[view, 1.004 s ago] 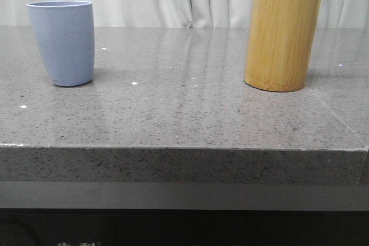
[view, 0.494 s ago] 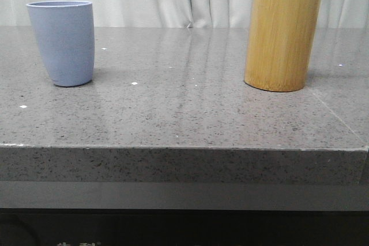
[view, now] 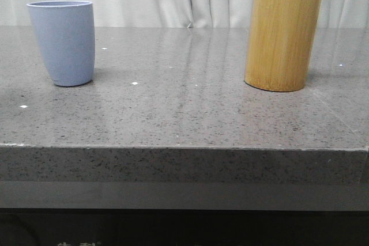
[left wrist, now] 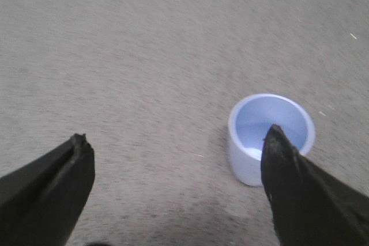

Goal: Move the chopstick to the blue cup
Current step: 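Move the open left gripper toward the light blue cup, then lower the left gripper over the blue cup and grasp its rim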

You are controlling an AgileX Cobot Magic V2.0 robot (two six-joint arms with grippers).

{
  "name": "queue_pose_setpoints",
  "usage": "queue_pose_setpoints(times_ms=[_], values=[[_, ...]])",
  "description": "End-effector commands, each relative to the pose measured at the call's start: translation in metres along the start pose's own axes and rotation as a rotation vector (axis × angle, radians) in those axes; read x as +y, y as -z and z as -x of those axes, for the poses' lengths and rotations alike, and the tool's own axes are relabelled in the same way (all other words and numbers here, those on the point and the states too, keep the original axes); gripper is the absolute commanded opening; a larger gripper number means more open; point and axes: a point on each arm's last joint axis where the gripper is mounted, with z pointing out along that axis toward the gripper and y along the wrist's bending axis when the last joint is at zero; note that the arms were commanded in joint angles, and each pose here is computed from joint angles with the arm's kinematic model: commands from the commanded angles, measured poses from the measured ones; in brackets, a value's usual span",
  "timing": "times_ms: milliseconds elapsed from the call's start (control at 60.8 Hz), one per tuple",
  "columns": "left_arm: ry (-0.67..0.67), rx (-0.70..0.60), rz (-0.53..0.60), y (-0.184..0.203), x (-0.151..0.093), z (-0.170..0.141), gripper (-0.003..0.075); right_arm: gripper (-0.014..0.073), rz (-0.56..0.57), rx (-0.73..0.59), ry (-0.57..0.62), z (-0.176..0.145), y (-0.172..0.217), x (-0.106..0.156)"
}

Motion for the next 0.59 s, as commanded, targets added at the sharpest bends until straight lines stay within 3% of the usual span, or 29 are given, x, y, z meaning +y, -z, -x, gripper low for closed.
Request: queue_pose_setpoints(times_ms=[0, 148, 296, 576], values=[[-0.033, 0.015, -0.083, -0.009, -0.016, 0.025, 0.0587, 0.0595, -0.005, -0.118, 0.006, 0.019, 0.001, 0.001], [-0.101, 0.188, -0.185, -0.044, -0.044, 0.040, 0.0587, 0.0595, -0.005, -0.118, 0.006, 0.019, 0.001, 0.001], [-0.140, 0.247, -0.233, -0.074, -0.065, 0.052, 0.0587, 0.0595, -0.006, -0.118, 0.007, 0.019, 0.001, 0.000], [-0.165, 0.384, -0.257, -0.123, -0.081, 0.043, 0.0587, 0.0595, -0.006, -0.118, 0.007, 0.019, 0.001, 0.000]])
